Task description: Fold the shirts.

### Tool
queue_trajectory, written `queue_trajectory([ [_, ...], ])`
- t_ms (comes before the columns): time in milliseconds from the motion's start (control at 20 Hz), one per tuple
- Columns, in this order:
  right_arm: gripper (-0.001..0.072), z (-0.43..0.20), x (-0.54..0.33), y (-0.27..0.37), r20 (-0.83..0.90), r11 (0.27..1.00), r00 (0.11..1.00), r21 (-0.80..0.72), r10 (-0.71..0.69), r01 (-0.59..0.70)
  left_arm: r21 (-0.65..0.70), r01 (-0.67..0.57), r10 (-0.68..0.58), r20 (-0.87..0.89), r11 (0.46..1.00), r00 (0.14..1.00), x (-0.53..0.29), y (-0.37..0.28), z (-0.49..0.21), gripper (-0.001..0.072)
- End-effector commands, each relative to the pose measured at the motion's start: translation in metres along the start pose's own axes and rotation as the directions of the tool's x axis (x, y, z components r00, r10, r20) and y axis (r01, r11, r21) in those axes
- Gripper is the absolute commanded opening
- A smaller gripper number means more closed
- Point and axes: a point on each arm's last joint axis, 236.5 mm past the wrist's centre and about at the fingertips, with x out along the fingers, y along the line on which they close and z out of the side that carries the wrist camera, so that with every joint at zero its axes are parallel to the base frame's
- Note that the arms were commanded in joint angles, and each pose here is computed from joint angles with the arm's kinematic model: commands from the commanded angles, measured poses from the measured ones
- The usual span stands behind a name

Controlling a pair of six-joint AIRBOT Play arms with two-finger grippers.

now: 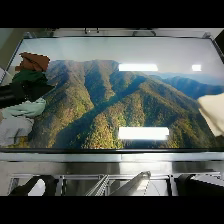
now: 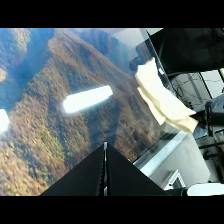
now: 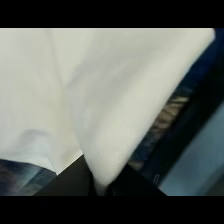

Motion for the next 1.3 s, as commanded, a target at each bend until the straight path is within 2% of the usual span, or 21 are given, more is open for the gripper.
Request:
queue_trajectory([
  [0, 0.0019, -0.016, -0.016, -0.071, -0.037, 0.993, 0.996, 0.084, -0.075, 0.078, 0.009, 0.006, -0.006, -0.006, 1.0, 1.0, 0.005, -0.003, -0.001, 0.0018],
  [50, 0.0021, -0.021, -0.016, -0.076, -0.048, 0.992, 0.996, 0.102, -0.072, 0.077, 0.013, 0.005, -0.005, -0.004, 1.0, 1.0, 0.008, -0.004, 0.0, 0.0018],
  [100, 0.0072, -0.027, -0.015, -0.079, -0.064, 0.99, 0.996, 0.117, -0.068, 0.075, 0.018, 0.007, -0.007, -0.005, 1.0, 1.0, 0.01, -0.006, -0.001, 0.0018],
  [200, 0.0651, -0.037, -0.015, -0.079, -0.105, 0.987, 0.993, 0.142, -0.054, 0.069, 0.023, 0.014, -0.013, -0.013, 1.0, 1.0, 0.014, -0.009, -0.002, 0.0018],
  [250, 0.0682, -0.042, -0.018, -0.075, -0.132, 0.982, 0.99, 0.179, -0.045, 0.068, 0.024, 0.014, -0.014, -0.013, 1.0, 1.0, 0.014, -0.009, -0.002, 0.0018],
  [350, 0.0668, -0.047, -0.03, -0.063, -0.176, 0.973, 0.984, 0.227, -0.01, 0.051, 0.022, 0.014, -0.014, -0.013, 1.0, 1.0, 0.013, -0.009, -0.002, 0.0018],
  [400, 0.0624, -0.045, -0.036, -0.049, -0.182, 0.974, 0.983, 0.226, 0.029, 0.013, 0.019, 0.01, -0.009, -0.008, 1.0, 1.0, 0.011, -0.007, -0.001, 0.0017],
  [450, 0.0458, -0.04, -0.042, -0.024, -0.173, 0.975, 0.98, 0.212, 0.1, -0.062, 0.018, 0.006, -0.005, -0.002, 1.0, 1.0, 0.01, -0.005, 0.0, 0.0018],
  [500, 0.0342, -0.035, -0.047, 0.007, -0.158, 0.972, 0.971, 0.178, 0.18, -0.152, 0.015, 0.002, -0.002, 0.005, 1.0, 1.0, 0.009, -0.004, 0.002, 0.0018],
  [600, 0.0339, -0.022, -0.059, 0.081, -0.091, 0.935, 0.933, 0.106, 0.349, -0.339, 0.018, -0.011, 0.011, 0.021, 1.0, 1.0, 0.004, -0.001, 0.007, 0.0018],
  [700, 0.0051, -0.032, -0.073, 0.164, -0.086, 0.862, 0.865, -0.075, 0.495, -0.501, 0.046, -0.025, 0.024, 0.034, 0.999, 0.999, -0.005, -0.005, 0.016, 0.0018],
  [750, 0.0021, -0.051, -0.075, 0.2, -0.132, 0.823, 0.839, -0.162, 0.528, -0.544, 0.065, -0.037, 0.035, 0.039, 0.997, 0.999, -0.01, -0.007, 0.021, 0.0018],
  [850, 0.002, -0.108, -0.079, 0.261, -0.267, 0.718, 0.791, -0.332, 0.55, -0.611, 0.08, -0.051, 0.047, 0.048, 0.996, 0.998, -0.019, -0.012, 0.029, 0.0019],
  [1000, 0.0019, -0.214, -0.097, 0.321, -0.454, 0.504, 0.733, -0.534, 0.507, -0.679, 0.076, -0.031, 0.031, -0.005, 0.997, 0.999, -0.022, -0.021, 0.018, 0.0018],
  [1100, 0.0019, -0.278, -0.113, 0.336, -0.529, 0.358, 0.72, -0.632, 0.449, -0.687, 0.054, -0.009, 0.011, -0.035, 0.999, 0.999, -0.018, -0.028, 0.002, 0.0018],
  [1250, 0.0018, -0.369, -0.118, 0.323, -0.609, 0.187, 0.718, -0.704, 0.336, -0.685, 0.002, 0.016, -0.016, -0.077, 1.0, 0.997, -0.004, -0.032, -0.047, 0.0018],
])
